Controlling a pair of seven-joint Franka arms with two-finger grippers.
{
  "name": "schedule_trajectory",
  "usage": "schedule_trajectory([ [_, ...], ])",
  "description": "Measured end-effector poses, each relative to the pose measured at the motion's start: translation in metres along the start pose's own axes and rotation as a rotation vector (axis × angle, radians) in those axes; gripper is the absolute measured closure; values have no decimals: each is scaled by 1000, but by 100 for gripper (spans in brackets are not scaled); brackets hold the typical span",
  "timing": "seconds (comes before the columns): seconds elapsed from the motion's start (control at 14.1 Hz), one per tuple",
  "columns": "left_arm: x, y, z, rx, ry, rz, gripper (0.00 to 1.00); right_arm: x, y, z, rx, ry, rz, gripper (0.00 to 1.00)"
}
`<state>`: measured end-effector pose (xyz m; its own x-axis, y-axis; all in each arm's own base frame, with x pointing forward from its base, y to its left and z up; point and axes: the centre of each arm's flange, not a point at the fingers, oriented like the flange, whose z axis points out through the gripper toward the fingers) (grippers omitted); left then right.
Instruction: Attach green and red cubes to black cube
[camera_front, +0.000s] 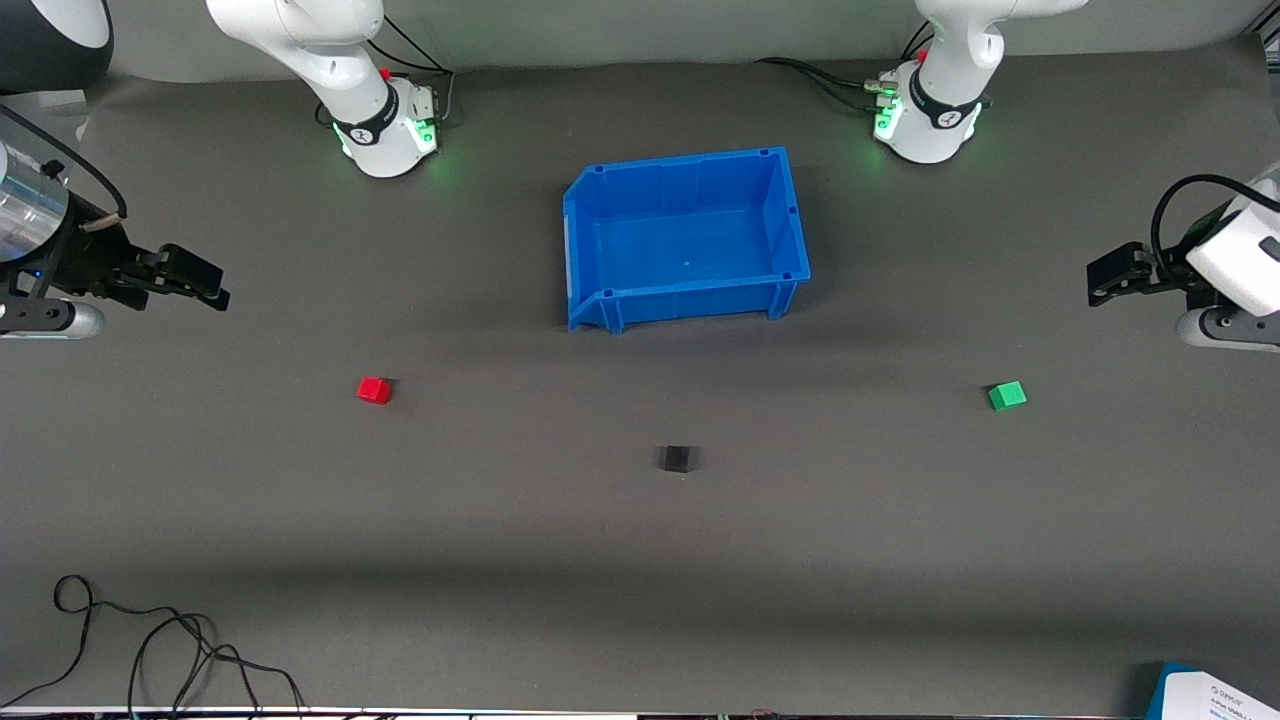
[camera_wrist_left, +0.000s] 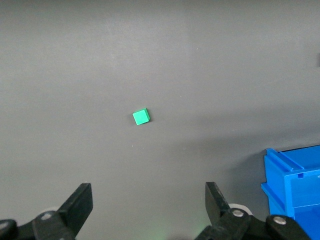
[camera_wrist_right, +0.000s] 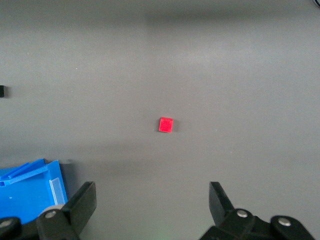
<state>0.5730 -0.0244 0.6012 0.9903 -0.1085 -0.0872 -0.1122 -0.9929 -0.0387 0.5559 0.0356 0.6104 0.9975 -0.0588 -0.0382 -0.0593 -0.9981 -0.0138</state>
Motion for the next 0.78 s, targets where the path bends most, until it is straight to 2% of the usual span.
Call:
schedule_trajectory([
  [0.78,-1,-12,1,-20,0,-24,0,1,7,2,0,-9,12,0],
])
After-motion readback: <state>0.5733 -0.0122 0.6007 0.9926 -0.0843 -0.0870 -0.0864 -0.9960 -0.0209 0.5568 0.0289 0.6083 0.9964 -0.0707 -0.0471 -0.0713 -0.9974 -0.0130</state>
